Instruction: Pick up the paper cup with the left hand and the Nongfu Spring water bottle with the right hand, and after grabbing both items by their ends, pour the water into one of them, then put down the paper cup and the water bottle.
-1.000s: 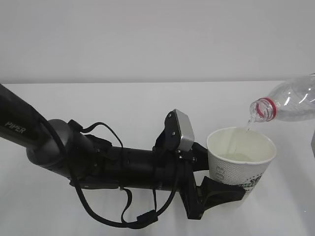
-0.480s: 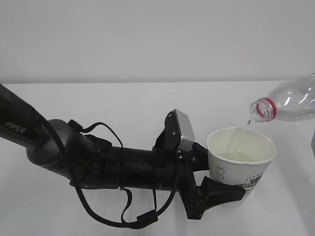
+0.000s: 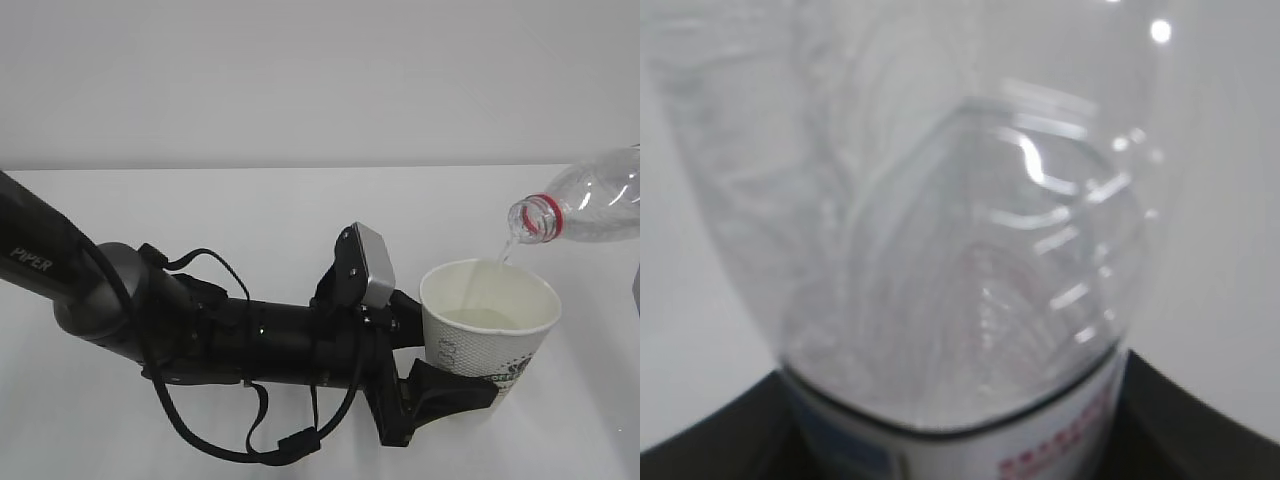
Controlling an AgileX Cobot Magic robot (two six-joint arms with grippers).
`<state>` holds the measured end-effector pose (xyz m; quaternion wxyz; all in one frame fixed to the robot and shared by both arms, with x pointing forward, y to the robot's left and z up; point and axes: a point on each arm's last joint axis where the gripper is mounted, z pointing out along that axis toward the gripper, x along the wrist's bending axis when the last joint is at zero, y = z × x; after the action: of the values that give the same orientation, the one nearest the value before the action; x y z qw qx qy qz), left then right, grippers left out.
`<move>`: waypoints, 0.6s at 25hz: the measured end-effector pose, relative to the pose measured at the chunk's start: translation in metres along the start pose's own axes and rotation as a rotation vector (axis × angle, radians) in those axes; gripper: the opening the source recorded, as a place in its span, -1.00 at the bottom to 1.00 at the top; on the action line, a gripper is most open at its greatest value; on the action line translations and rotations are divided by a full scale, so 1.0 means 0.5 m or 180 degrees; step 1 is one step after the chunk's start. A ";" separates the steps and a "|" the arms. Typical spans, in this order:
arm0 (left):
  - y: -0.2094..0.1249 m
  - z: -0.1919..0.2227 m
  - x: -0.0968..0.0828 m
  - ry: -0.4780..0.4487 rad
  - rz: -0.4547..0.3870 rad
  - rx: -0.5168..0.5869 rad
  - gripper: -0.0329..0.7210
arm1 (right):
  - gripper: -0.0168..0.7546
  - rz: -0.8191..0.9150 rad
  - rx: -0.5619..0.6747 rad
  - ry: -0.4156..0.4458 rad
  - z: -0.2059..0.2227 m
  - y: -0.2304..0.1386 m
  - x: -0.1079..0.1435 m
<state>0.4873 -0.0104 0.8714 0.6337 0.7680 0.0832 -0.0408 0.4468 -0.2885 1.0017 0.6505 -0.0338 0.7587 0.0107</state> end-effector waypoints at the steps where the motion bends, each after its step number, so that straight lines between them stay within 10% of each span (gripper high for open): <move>1: 0.000 0.000 0.000 0.0000 0.0000 0.0000 0.44 | 0.18 0.0000 0.0000 -0.0014 0.000 0.000 -0.001; 15: -0.001 0.000 0.000 0.0006 0.0000 0.0009 0.43 | 0.18 0.0000 0.0000 -0.0020 0.000 0.000 -0.001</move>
<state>0.4874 -0.0103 0.8711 0.6325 0.7690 0.0837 -0.0403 0.4469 -0.2885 1.0023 0.6529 -0.0337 0.7567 0.0108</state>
